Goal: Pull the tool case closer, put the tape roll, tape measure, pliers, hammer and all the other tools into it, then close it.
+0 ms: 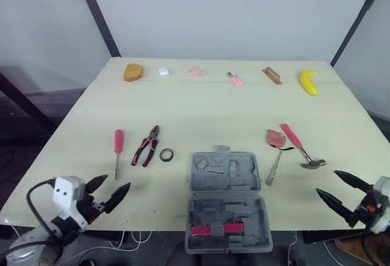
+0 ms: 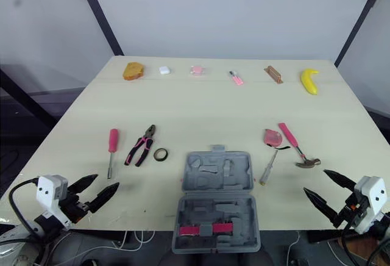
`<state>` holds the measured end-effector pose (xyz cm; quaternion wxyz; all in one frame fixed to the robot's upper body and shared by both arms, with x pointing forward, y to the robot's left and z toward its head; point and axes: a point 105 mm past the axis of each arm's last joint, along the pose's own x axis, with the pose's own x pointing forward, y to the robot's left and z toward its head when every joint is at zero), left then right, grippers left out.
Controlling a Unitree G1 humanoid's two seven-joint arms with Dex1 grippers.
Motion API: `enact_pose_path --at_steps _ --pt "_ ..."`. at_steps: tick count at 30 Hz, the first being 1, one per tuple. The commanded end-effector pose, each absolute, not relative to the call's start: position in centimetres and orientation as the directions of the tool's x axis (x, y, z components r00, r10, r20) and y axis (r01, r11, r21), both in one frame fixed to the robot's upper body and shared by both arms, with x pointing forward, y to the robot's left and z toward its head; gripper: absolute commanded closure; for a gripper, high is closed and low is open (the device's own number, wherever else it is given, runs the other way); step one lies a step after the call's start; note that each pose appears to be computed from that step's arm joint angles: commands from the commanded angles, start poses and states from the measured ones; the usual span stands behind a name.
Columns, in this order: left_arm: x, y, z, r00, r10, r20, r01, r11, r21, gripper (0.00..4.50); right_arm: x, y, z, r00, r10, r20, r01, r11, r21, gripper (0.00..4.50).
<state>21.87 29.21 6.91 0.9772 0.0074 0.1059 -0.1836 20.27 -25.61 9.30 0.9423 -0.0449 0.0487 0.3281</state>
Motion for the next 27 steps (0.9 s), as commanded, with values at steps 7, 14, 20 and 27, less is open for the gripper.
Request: enact_pose_path --at_steps 7,14,20,27 --pt "25.1 26.3 8.1 0.769 -0.472 -0.431 0.608 0.748 0.266 0.04 20.3 -21.3 11.9 0.597 0.8 -0.062 -0.802 0.593 -0.063 0.0" --pt "28.6 24.4 8.2 0.545 -0.501 -0.672 0.838 0.348 0.421 0.04 20.3 -18.9 11.6 0.469 0.881 -0.057 -0.883 0.468 -0.033 0.0" --pt "31.0 23.4 9.1 0.439 -0.403 -0.803 0.893 0.097 0.439 0.04 20.8 -17.1 12.9 0.431 0.902 -0.013 -0.901 0.429 -0.063 0.0" --pt "33.1 21.4 10.6 0.406 -0.224 -0.886 0.892 -0.115 0.437 0.04 21.1 -16.7 14.0 0.4 0.916 -0.01 -0.909 0.396 -0.134 0.0"
